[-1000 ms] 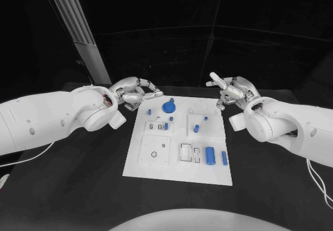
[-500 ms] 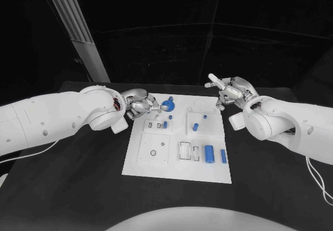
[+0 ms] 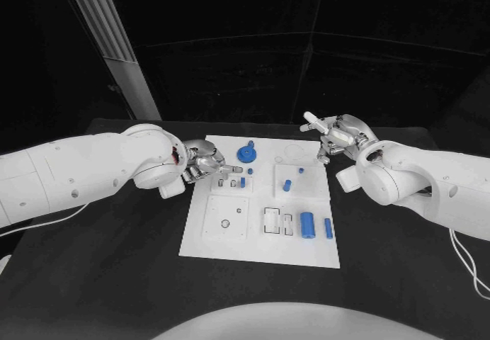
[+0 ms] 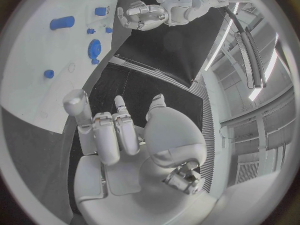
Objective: Assemble the parts on the task board
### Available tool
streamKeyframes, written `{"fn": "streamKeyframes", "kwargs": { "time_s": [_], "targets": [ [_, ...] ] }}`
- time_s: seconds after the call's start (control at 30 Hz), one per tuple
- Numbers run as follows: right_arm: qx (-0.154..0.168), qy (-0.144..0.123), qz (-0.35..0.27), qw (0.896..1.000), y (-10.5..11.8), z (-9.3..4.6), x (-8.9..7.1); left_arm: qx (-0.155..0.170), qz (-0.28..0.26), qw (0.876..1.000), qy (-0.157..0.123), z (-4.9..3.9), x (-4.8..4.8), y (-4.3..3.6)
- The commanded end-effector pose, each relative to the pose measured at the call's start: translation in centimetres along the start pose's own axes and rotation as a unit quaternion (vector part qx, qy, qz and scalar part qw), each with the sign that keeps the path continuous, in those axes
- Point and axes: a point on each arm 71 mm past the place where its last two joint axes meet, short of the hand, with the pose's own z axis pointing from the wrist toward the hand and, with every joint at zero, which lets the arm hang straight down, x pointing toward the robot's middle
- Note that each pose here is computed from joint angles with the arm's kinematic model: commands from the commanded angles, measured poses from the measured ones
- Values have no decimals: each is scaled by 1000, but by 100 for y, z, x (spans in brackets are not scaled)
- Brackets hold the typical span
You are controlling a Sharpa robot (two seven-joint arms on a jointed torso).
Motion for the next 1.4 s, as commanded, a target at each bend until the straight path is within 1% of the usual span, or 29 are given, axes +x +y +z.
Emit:
{"fn": "streamKeyframes", "kwargs": {
  "time_s": [0.03, 0.17, 0.27, 0.53, 0.67, 0.83, 1.0, 1.4],
  "targets": [
    [6, 11, -7, 1000, -6, 10, 29, -49, 34, 998, 30, -6, 10, 1],
    [8, 12, -8, 1000, -11, 15, 43, -72, 48, 996, 37, 19, -31, -60],
    [9, 11, -9, 1000, -13, 17, 47, -84, 57, 994, 41, 48, -44, -104],
    [10, 8, -13, 1000, -20, 19, 40, -98, 76, 991, 53, 159, -32, -243],
    [10, 8, -15, 1000, -17, 22, 48, -108, 83, 989, 58, 221, -36, -295],
    [9, 8, -17, 1000, -12, 27, 58, -117, 92, 987, 67, 262, -28, -328],
    [9, 6, -19, 1000, -13, 33, 60, -118, 95, 986, 69, 299, -17, -369],
    [11, 7, -19, 1000, -18, 43, 73, -122, 100, 985, 74, 340, -23, -392]
  ]
}}
